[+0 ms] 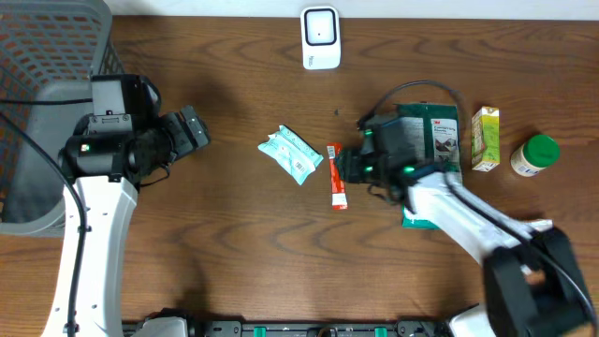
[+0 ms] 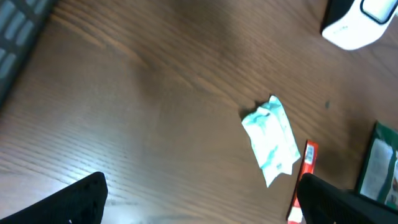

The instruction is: Scan the item barcode

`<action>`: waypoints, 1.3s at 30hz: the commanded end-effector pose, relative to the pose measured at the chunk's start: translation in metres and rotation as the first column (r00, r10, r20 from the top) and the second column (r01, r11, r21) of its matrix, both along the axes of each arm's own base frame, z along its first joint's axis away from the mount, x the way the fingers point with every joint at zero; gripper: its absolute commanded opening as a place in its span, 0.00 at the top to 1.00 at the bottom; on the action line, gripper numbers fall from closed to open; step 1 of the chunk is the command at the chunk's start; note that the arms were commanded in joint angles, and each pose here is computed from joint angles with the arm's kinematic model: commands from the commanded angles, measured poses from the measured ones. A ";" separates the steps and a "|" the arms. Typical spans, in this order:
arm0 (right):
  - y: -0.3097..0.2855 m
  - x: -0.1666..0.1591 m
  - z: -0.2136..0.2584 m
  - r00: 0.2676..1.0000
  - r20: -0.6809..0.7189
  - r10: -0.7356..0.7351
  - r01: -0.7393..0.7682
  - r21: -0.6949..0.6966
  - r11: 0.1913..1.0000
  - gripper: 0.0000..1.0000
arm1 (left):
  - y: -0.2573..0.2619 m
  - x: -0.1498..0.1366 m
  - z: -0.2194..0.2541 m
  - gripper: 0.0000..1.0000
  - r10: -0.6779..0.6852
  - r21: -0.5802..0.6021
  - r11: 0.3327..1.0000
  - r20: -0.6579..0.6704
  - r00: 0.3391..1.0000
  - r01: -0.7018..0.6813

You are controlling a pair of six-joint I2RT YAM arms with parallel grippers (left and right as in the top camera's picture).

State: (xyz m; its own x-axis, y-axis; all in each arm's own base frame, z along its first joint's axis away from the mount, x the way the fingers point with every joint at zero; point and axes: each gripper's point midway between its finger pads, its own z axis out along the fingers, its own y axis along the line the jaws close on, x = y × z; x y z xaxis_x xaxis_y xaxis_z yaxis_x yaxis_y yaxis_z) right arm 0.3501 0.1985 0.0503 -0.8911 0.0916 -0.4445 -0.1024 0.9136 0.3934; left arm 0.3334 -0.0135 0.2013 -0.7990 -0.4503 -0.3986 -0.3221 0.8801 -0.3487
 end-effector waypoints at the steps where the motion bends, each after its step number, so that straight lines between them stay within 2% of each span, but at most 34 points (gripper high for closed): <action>1: 0.008 0.006 -0.030 1.000 0.029 0.012 -0.009 -0.092 0.996 0.51 | -0.009 -0.007 -0.009 0.02 -0.034 -0.003 0.999 -0.037 0.999 0.034; 3: 0.017 0.007 -0.043 0.999 0.032 0.028 -0.025 -0.099 0.995 0.54 | -0.012 -0.007 -0.009 0.02 -0.044 -0.003 0.999 -0.037 0.998 0.044; 8: 0.015 0.005 -0.062 1.000 0.010 0.022 -0.021 -0.134 0.991 0.71 | -0.018 -0.007 -0.009 0.02 -0.062 -0.004 0.998 -0.038 0.997 0.062; 10: 0.012 0.009 -0.058 1.000 0.019 0.013 -0.011 -0.129 0.992 0.93 | -0.020 -0.008 -0.009 0.02 -0.070 -0.004 0.998 -0.038 0.997 0.070; 11: 0.010 0.011 -0.056 1.000 0.025 0.006 -0.003 -0.126 0.992 0.99 | -0.021 -0.008 -0.009 0.02 -0.072 -0.004 0.997 -0.038 0.997 0.072; 15: 0.012 0.014 -0.032 0.999 0.035 0.014 -0.013 -0.039 0.999 0.99 | -0.022 -0.006 -0.008 0.01 -0.075 -0.004 0.997 -0.028 0.997 0.074; 16: 0.013 0.016 -0.020 0.999 0.044 0.021 -0.021 0.000 1.000 0.99 | -0.022 -0.005 -0.007 0.04 -0.075 -0.004 0.997 -0.021 0.997 0.075; 18: 0.014 0.021 0.011 0.997 0.074 0.017 -0.024 0.099 0.995 0.99 | -0.030 -0.007 -0.005 0.16 -0.099 -0.040 0.994 -0.020 0.995 0.098; 20: 0.007 0.025 0.041 0.996 0.086 -0.033 0.015 0.195 0.981 0.99 | -0.055 -0.007 0.002 0.20 -0.238 -0.113 0.964 0.031 0.971 0.240; 22: -0.001 0.028 0.062 0.994 0.087 -0.067 0.042 0.263 0.964 0.99 | -0.078 -0.008 0.008 0.21 -0.357 -0.158 0.917 0.086 0.930 0.367; 25: -0.012 0.025 0.083 0.994 0.074 -0.086 0.057 0.331 0.942 0.99 | -0.086 -0.007 0.004 0.16 -0.388 -0.138 0.908 0.081 0.918 0.396; 26: -0.015 0.023 0.082 0.994 0.061 -0.091 0.066 0.327 0.943 0.92 | -0.086 -0.006 0.000 0.14 -0.388 -0.131 0.910 0.070 0.919 0.394; 27: -0.016 0.020 0.078 0.995 0.047 -0.092 0.073 0.314 0.947 0.66 | -0.087 -0.005 -0.004 0.12 -0.390 -0.128 0.910 0.056 0.919 0.394; 28: -0.017 0.016 0.072 0.996 0.031 -0.083 0.070 0.291 0.954 0.54 | -0.088 -0.005 -0.008 0.11 -0.394 -0.133 0.909 0.041 0.918 0.396; 29: -0.016 0.013 0.063 0.997 0.019 -0.071 0.064 0.263 0.963 0.51 | -0.089 -0.005 -0.012 0.11 -0.396 -0.138 0.908 0.030 0.918 0.396; 35: 0.000 0.003 -0.003 1.000 0.009 -0.002 0.002 -0.009 1.000 0.48 | -0.091 0.002 -0.042 0.10 -0.396 -0.168 0.909 -0.057 0.917 0.382; 39: 0.015 -0.001 -0.043 1.000 0.010 0.017 -0.016 -0.122 0.992 0.54 | -0.091 0.003 -0.050 0.10 -0.396 -0.174 0.909 -0.081 0.915 0.378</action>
